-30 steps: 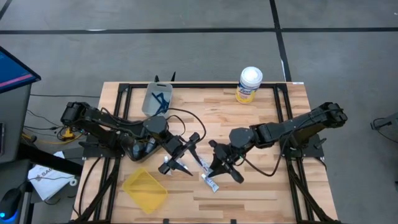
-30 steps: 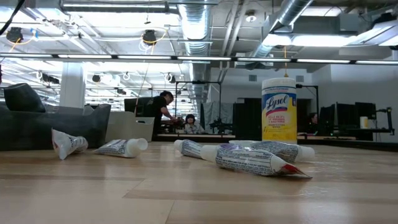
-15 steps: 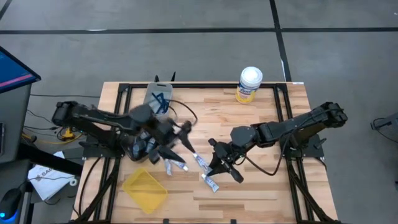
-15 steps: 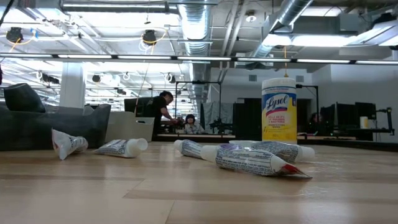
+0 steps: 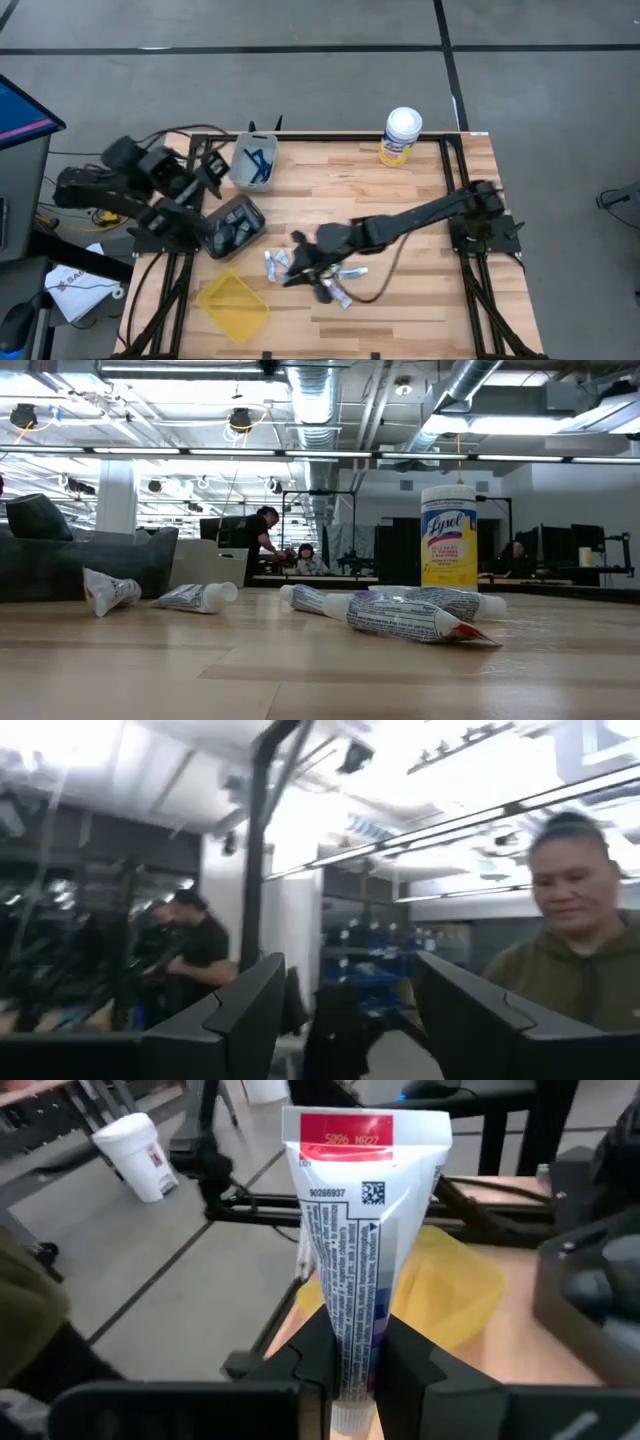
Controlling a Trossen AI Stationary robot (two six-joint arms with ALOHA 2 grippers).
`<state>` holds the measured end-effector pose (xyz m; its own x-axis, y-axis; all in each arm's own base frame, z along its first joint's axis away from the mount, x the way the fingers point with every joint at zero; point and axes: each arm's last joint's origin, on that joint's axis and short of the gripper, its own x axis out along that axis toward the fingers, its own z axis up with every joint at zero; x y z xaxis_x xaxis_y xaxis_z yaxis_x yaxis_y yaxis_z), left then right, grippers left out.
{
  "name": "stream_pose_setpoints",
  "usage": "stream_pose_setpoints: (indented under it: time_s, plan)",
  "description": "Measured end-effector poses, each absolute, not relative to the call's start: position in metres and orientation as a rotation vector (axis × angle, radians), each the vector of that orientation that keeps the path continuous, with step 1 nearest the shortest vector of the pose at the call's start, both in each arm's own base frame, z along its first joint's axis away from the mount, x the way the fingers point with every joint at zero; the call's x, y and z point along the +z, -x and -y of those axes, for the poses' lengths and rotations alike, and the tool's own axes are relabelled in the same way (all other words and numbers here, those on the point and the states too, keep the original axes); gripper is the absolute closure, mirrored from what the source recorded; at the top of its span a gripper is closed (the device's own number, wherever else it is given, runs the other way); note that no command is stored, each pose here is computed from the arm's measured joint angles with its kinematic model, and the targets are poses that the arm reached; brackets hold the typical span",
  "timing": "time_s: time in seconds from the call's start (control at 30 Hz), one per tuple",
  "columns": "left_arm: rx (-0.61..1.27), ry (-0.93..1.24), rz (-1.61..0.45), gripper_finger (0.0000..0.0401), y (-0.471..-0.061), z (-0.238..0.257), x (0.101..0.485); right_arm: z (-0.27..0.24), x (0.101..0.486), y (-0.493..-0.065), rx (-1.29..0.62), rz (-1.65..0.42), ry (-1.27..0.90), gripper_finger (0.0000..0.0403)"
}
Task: Pick & Place Travel size toiletries
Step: Put the toothpaste into the yellow bin
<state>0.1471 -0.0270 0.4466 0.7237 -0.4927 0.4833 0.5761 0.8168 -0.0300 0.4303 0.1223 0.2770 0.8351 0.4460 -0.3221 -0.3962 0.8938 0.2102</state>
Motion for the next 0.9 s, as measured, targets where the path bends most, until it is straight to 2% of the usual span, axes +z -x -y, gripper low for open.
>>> stream_pose_setpoints:
  time_s: [0.23, 0.47, 0.9]
  plan:
    - [-0.523, 0.201, 0.533, 0.0188, -0.112, 0.021, 0.454, -0.134, 0.265, -0.497, 0.509, -0.351, -0.15, 0.0361]
    - [-0.521, 0.202, 0.55, 0.0188, -0.105, 0.021, 0.456, -0.149, 0.244, -0.537, 0.569, -0.346, -0.154, 0.0361]
    - [-0.523, 0.204, 0.551, 0.0188, -0.105, 0.021, 0.456, -0.177, 0.178, -0.562, 0.59, -0.438, -0.151, 0.0358]
